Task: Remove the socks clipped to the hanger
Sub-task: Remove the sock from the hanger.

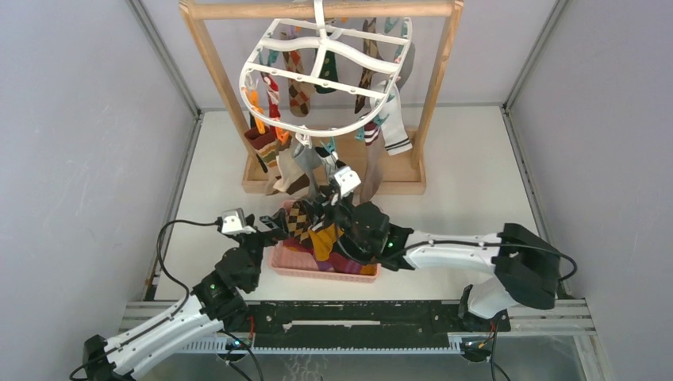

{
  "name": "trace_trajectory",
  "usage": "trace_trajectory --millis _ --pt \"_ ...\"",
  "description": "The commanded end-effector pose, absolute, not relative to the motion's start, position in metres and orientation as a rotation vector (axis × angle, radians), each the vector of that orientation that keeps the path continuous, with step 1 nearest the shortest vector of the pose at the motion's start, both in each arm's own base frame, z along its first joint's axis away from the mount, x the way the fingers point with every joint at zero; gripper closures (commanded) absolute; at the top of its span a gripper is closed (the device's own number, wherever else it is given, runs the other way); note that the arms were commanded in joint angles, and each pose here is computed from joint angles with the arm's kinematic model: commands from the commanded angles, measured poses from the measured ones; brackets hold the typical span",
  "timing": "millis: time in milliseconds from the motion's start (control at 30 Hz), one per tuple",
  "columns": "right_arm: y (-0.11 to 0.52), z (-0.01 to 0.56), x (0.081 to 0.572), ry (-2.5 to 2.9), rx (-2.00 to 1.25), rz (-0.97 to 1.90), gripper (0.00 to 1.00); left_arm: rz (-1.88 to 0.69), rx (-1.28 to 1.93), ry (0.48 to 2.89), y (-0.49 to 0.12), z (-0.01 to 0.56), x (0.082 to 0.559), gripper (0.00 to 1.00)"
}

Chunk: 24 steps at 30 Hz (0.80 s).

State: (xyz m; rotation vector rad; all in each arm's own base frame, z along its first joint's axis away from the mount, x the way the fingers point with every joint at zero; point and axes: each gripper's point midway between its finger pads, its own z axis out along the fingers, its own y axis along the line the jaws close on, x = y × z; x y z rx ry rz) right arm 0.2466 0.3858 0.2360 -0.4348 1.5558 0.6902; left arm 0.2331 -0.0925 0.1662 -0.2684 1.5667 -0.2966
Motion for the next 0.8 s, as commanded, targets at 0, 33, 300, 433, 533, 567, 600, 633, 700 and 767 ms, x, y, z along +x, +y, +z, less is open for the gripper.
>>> trace_trajectory --millis 0,33,300,433,533,567,600,633,700,767 --pt "0.407 0.254 0.269 1.527 -0.385 0.730 0.37 -0.327 -0.261 1.540 -0.094 0.181 0.232 0.00" --pt "0.410 0.252 0.274 1.529 -0.382 0.727 0.40 -0.329 -0.261 1.539 -0.094 0.182 0.232 0.00" --pt "0.414 0.256 0.279 1.517 -0.413 0.768 0.96 -0.433 -0.191 1.525 -0.112 0.188 0.227 0.00" --pt "0.410 0.269 0.271 1.502 -0.451 0.809 0.98 -0.555 -0.115 1.490 -0.133 0.199 0.222 0.00" --pt "0.409 0.274 0.260 1.495 -0.488 0.882 0.98 -0.618 -0.058 1.473 -0.146 0.204 0.218 0.00" --pt "0.408 0.276 0.256 1.493 -0.501 0.915 0.98 -0.639 -0.038 1.466 -0.151 0.206 0.217 0.00" --pt "0.407 0.276 0.254 1.493 -0.512 0.946 0.98 -0.653 -0.021 1.462 -0.155 0.207 0.216 0.00" --pt "0.406 0.278 0.250 1.493 -0.521 0.975 0.98 -0.659 -0.010 1.462 -0.158 0.207 0.217 0.00" --pt "0.401 0.280 0.246 1.491 -0.532 1.025 0.98 -0.665 0.010 1.458 -0.163 0.208 0.217 0.00" --pt "0.400 0.282 0.237 1.487 -0.564 1.081 0.98 -0.661 0.024 1.457 -0.166 0.207 0.219 0.00"
